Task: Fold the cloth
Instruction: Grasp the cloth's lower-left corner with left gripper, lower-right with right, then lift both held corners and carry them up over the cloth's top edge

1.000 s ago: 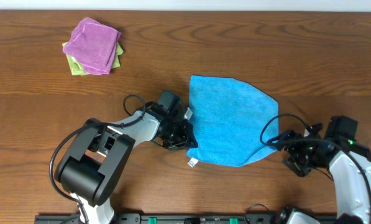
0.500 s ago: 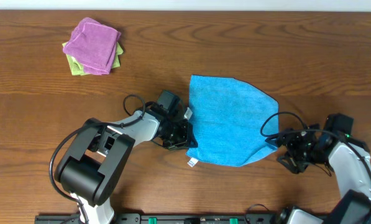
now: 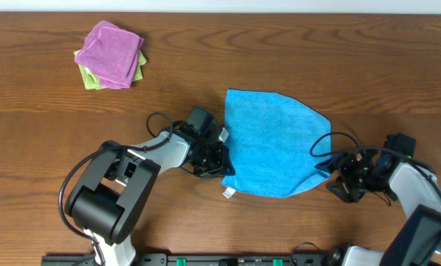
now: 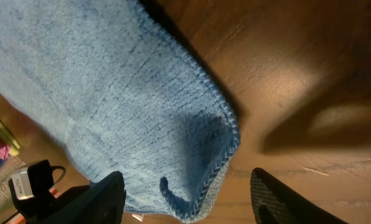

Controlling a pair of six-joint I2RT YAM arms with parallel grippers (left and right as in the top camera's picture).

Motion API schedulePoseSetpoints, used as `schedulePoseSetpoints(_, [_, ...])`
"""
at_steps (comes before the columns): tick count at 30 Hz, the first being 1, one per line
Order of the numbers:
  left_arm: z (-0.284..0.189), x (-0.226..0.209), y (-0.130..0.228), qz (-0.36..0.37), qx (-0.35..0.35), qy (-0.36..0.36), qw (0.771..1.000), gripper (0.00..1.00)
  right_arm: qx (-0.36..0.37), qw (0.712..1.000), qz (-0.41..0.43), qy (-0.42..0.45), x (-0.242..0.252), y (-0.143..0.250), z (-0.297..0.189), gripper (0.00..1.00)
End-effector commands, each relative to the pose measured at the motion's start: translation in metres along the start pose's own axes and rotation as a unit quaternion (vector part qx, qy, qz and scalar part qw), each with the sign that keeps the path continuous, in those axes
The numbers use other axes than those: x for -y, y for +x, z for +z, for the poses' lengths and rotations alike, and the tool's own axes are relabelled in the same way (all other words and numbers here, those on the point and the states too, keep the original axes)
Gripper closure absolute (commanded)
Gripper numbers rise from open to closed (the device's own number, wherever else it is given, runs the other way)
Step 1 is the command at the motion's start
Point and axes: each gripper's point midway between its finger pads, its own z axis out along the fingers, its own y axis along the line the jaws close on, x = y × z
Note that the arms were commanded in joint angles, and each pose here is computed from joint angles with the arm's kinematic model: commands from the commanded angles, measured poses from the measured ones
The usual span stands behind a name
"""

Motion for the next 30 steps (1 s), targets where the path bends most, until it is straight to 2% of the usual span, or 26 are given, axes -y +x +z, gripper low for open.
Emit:
schedulePoseSetpoints(1, [0.002,-0.019,-0.002,-0.003,0.011,-0.036,0.999,0.94,-0.01,1.0,0.026,-0.003,0.004,0.001,0.005,0.36])
schedulePoseSetpoints(7, [0.002,-0.019,-0.002,-0.003,0.01,-0.036,0.999,0.94,-0.016,0.999,0.034,-0.001,0.007,-0.003,0.011,0.38])
schedulePoseSetpoints(10, [0.002,-0.016,-0.002,-0.002,0.007,-0.027,1.0,0.94,-0.022,0.999,0.038,-0.001,0.008,-0.003,0.015,0.45])
schedulePoseSetpoints(16, [0.002,-0.016,-0.002,-0.001,0.008,-0.026,1.0,0.94,-0.038,0.998,0.045,0.001,0.012,-0.001,0.022,0.7])
schedulePoseSetpoints(19, [0.002,-0.015,-0.002,-0.001,0.007,-0.024,1.0,0.94,-0.045,0.998,0.026,-0.02,0.006,-0.002,0.025,0.99])
schedulePoseSetpoints(25, [-0.007,-0.007,-0.009,0.005,0.02,-0.007,1.0,0.94,-0.04,0.995,-0.057,-0.077,-0.015,-0.005,0.022,0.99])
schedulePoseSetpoints(30, [-0.038,0.009,-0.039,0.018,0.074,0.016,0.997,0.94,-0.018,0.981,-0.12,-0.152,-0.05,-0.017,0.01,0.98])
